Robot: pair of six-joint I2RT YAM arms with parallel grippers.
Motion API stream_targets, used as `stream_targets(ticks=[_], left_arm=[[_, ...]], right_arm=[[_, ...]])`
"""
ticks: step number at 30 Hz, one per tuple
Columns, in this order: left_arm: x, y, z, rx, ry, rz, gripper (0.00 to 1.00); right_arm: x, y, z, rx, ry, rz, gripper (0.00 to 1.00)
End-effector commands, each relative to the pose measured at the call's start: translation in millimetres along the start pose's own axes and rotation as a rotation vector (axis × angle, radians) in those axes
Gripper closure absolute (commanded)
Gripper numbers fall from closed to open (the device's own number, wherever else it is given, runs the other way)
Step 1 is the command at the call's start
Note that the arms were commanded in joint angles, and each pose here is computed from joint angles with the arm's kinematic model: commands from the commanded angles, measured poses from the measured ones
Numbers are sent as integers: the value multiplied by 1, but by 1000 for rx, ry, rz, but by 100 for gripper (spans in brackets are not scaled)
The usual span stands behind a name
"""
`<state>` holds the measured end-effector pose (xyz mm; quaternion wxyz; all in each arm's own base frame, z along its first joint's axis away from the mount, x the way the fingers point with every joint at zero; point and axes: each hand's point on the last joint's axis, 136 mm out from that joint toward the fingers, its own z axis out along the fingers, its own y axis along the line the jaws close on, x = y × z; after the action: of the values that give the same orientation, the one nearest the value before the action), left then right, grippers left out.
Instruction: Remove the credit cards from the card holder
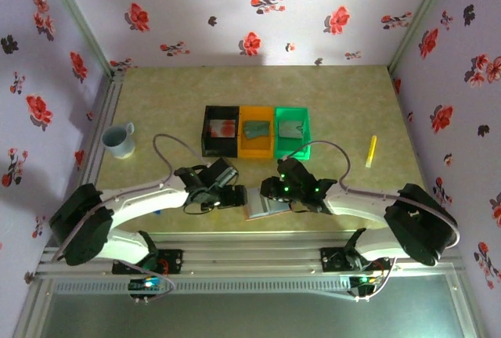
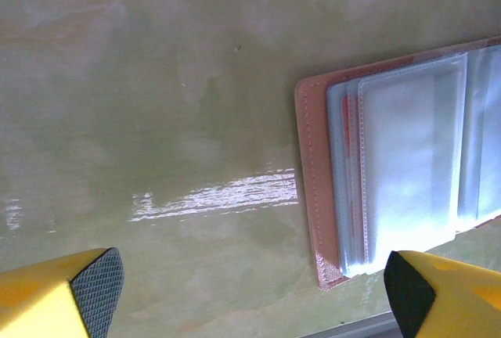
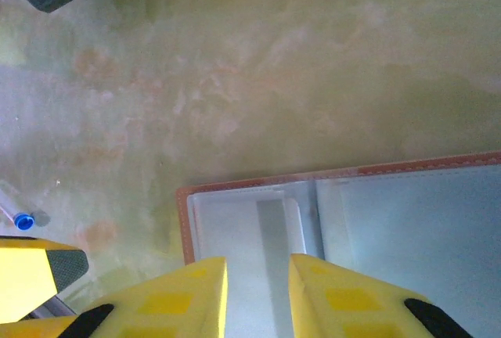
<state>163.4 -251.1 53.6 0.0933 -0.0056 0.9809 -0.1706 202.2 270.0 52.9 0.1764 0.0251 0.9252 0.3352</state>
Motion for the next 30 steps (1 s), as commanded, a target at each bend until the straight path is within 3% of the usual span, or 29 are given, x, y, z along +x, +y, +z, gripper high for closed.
stream_targets(ticks=[1, 13, 30], left_arm=[[-2, -6, 0, -30, 2, 6, 10], [4, -11, 19, -86, 53, 35, 10], [18, -2, 44, -119, 114, 38, 19]], right_arm=[[5, -4, 4, -6, 7, 18, 76], [13, -12, 9, -3, 21, 26, 83], [17, -11, 13, -21, 44, 27, 80]])
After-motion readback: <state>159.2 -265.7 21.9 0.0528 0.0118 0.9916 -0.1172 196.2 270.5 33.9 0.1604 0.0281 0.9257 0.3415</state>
